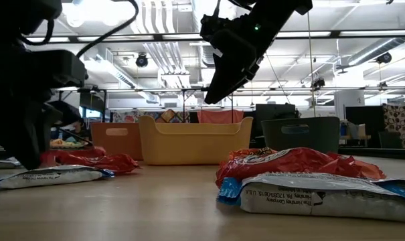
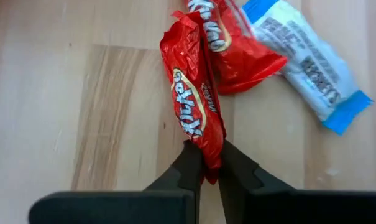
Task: Sort candy
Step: Put the red chocolate into the orange bin
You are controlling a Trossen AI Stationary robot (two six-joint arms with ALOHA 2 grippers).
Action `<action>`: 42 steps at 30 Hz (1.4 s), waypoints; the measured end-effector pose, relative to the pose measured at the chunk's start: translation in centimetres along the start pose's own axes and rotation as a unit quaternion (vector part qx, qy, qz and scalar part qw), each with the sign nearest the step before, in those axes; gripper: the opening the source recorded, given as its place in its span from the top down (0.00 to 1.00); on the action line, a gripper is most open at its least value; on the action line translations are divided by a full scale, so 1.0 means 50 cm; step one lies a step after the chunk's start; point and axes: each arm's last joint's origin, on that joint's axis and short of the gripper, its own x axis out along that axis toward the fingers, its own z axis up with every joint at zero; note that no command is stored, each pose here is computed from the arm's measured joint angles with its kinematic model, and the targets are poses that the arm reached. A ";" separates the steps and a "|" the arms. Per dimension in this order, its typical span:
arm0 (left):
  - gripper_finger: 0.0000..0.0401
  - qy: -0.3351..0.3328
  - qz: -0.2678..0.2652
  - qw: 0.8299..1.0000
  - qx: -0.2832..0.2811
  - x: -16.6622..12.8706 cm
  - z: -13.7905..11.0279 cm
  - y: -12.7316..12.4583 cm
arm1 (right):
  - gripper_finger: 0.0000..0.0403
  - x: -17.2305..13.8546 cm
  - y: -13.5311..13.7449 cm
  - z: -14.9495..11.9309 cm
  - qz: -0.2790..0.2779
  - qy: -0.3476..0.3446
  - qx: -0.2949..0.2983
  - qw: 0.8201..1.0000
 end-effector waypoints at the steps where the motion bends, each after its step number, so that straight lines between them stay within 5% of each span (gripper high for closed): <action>1: 0.97 -0.005 -0.003 1.000 0.000 -0.007 0.002 0.000 | 0.52 0.000 0.000 0.000 0.000 0.000 0.000 1.000; 10: 0.98 -0.068 -0.007 0.998 -0.017 -0.083 0.015 0.018 | 0.52 -0.030 0.006 0.003 0.007 -0.007 -0.006 1.000; 22: 0.98 -0.225 0.139 0.952 -0.152 -0.185 0.058 0.164 | 0.52 -0.087 -0.007 0.010 0.012 -0.019 -0.005 1.000; 29: 0.99 -0.215 0.247 0.922 -0.206 -0.206 0.056 0.282 | 0.52 -0.087 -0.007 0.009 0.012 -0.017 -0.001 1.000; 42: 0.98 -0.137 0.262 0.927 -0.230 -0.180 0.040 0.383 | 0.52 -0.087 -0.011 -0.010 0.002 0.029 0.030 0.999</action>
